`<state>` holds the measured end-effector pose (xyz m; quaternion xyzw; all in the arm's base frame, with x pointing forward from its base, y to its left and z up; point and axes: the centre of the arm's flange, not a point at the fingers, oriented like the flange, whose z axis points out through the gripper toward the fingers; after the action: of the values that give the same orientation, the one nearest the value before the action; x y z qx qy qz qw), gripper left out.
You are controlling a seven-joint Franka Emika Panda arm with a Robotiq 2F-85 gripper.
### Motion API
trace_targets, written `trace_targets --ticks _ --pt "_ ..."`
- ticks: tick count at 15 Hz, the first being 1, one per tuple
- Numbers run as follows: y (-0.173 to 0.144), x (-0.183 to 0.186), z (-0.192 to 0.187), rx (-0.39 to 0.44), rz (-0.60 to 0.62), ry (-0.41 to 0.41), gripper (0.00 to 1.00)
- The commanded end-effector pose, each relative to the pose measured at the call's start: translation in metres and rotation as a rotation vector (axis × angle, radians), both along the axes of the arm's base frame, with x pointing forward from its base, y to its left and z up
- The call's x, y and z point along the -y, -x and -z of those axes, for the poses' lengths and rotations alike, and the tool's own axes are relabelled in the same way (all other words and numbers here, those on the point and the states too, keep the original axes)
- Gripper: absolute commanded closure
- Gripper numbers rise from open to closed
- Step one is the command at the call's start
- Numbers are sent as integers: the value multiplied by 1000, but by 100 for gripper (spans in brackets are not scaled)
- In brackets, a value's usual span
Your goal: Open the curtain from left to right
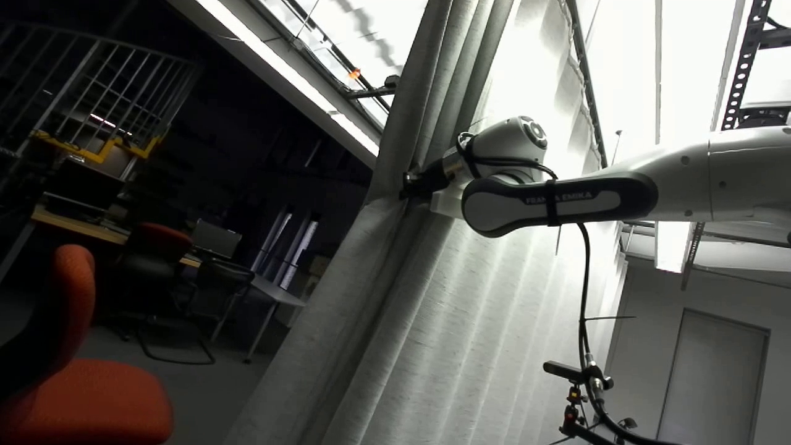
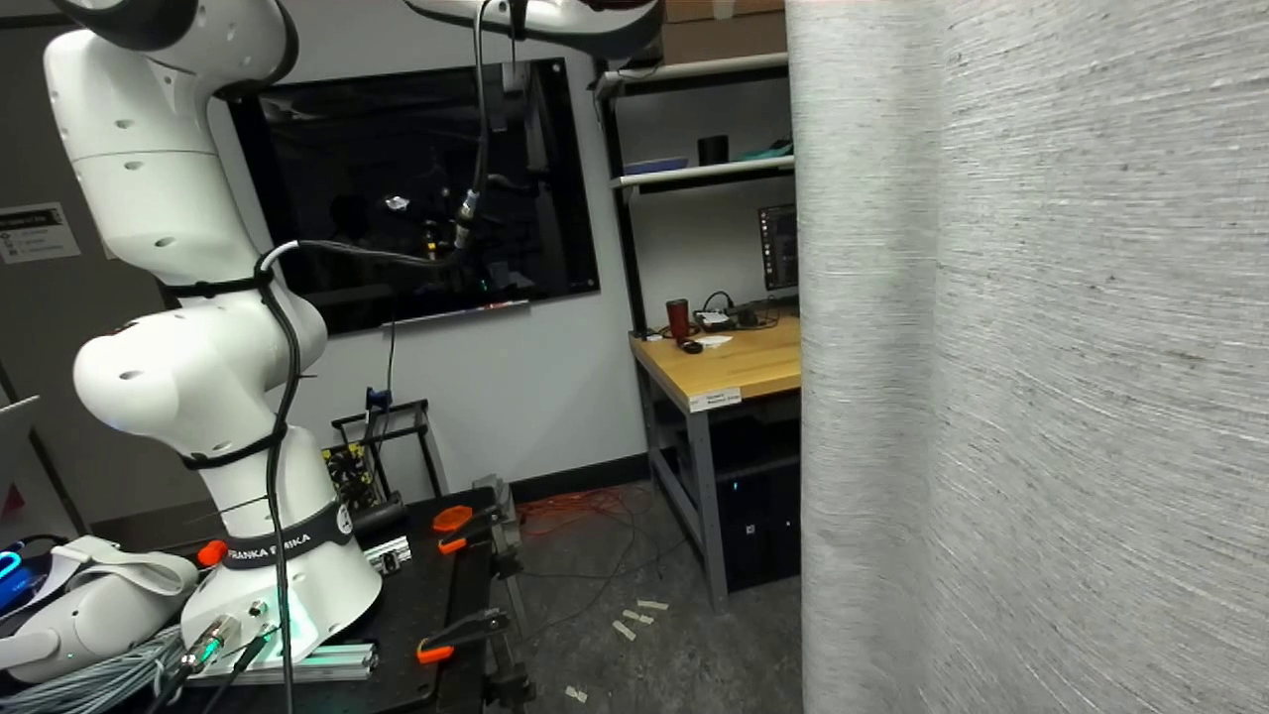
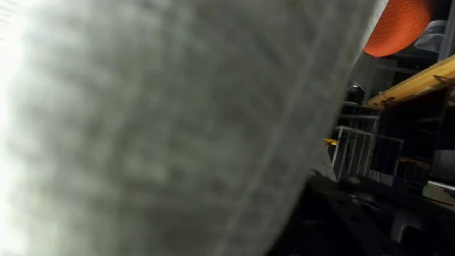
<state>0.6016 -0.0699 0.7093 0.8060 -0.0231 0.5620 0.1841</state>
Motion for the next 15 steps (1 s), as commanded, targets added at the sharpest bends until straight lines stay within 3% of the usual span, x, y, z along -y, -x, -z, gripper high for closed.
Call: trace_targets --ticks 1,8,15 --pt "6 75 -59 35 68 36 99" --pt "49 213 -119 65 305 -80 99" --pt "128 363 -159 97 656 -267 99"
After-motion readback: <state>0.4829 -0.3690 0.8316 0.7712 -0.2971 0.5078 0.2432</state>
